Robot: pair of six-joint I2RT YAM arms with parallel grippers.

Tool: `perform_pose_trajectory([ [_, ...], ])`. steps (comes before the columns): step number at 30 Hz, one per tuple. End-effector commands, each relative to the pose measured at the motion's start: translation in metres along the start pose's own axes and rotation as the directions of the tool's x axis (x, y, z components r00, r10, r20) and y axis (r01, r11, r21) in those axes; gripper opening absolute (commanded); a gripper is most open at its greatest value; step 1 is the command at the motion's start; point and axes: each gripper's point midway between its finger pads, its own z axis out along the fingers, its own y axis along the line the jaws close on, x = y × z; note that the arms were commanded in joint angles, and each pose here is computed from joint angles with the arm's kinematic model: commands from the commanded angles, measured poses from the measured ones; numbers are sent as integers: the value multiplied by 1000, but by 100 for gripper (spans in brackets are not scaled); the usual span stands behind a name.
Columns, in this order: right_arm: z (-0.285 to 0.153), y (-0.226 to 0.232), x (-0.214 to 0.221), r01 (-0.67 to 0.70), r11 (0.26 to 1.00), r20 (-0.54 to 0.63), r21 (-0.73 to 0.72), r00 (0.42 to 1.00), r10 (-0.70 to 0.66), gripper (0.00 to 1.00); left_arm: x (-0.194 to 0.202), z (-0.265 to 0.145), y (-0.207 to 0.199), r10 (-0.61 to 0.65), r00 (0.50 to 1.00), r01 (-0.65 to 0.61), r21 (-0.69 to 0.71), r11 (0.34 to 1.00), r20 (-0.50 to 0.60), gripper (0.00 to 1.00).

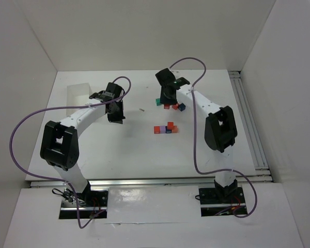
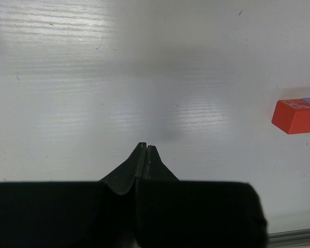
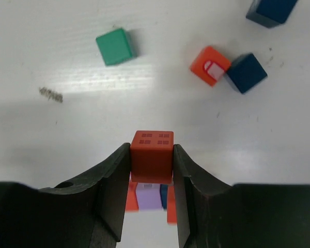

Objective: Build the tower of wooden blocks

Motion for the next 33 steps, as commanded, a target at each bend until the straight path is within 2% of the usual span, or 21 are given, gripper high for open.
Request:
perform_pose_trajectory([
  [1, -41, 5, 8, 37, 999, 37, -29, 999, -36, 31, -10, -15, -4, 12, 999, -13, 33, 999, 51, 0],
  [6, -61, 0, 32, 64, 997, 25, -31, 998, -64, 31, -10, -15, -4, 12, 999, -13, 33, 999, 51, 0],
  [12, -60, 6, 58, 110, 993, -29, -41, 993, -111, 31, -7, -13, -5, 3, 999, -4, 38, 999, 39, 0],
  [33, -46, 17, 90, 160, 986, -96, -54, 982, -165, 32, -6, -13, -4, 3, 999, -5, 41, 999, 47, 0],
])
